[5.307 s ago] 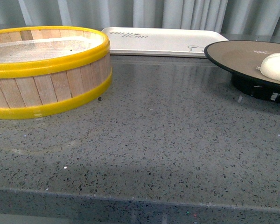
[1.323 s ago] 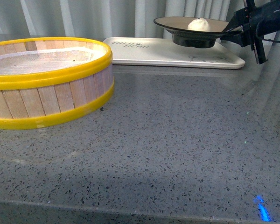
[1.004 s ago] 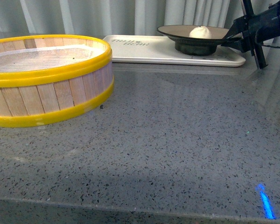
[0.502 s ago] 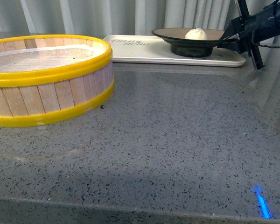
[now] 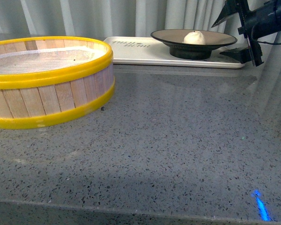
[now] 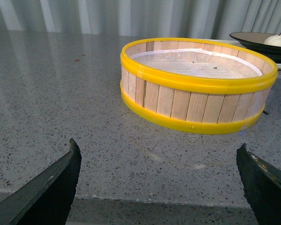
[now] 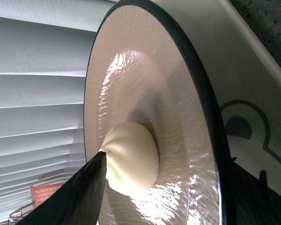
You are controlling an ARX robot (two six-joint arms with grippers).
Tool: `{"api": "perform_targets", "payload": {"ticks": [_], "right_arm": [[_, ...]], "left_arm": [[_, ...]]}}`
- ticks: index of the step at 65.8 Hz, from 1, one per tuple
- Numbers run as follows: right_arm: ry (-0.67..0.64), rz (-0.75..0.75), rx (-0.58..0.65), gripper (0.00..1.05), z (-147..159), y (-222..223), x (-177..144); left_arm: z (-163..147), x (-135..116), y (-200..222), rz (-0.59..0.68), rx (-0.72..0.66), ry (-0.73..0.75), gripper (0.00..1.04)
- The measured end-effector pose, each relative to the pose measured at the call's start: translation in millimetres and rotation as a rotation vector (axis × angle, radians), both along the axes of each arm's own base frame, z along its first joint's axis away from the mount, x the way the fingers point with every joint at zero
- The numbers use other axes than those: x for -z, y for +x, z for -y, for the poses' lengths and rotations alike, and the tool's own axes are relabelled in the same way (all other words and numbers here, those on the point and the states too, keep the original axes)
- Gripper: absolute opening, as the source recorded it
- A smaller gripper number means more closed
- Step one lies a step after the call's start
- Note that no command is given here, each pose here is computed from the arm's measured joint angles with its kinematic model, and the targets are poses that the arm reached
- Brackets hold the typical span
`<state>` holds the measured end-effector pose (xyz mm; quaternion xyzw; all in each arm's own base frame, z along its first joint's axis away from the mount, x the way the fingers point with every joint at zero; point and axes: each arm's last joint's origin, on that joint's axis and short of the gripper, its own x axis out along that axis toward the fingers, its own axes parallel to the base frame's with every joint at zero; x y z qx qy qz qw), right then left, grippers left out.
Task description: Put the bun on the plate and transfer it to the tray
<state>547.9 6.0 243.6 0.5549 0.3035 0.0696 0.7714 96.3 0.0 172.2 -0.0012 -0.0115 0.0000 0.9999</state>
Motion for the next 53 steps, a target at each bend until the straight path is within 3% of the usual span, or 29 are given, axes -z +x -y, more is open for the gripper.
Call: {"api": "perform_targets", "payload": {"ticks": [11, 43, 53], "right_arm": [[0.007, 0.009, 0.003, 0.98, 0, -1, -6], [0.016, 0.059, 0.069, 0.96, 22, -48, -28], [-0.112, 0.122, 0.206, 0.96, 37, -91, -39]], "left_arm": [[0, 0, 0, 0.000, 0.000, 0.000, 0.98], [0, 0, 0, 0.000, 0.000, 0.000, 0.98], [0, 0, 0, 0.000, 0.000, 0.000, 0.98]]}}
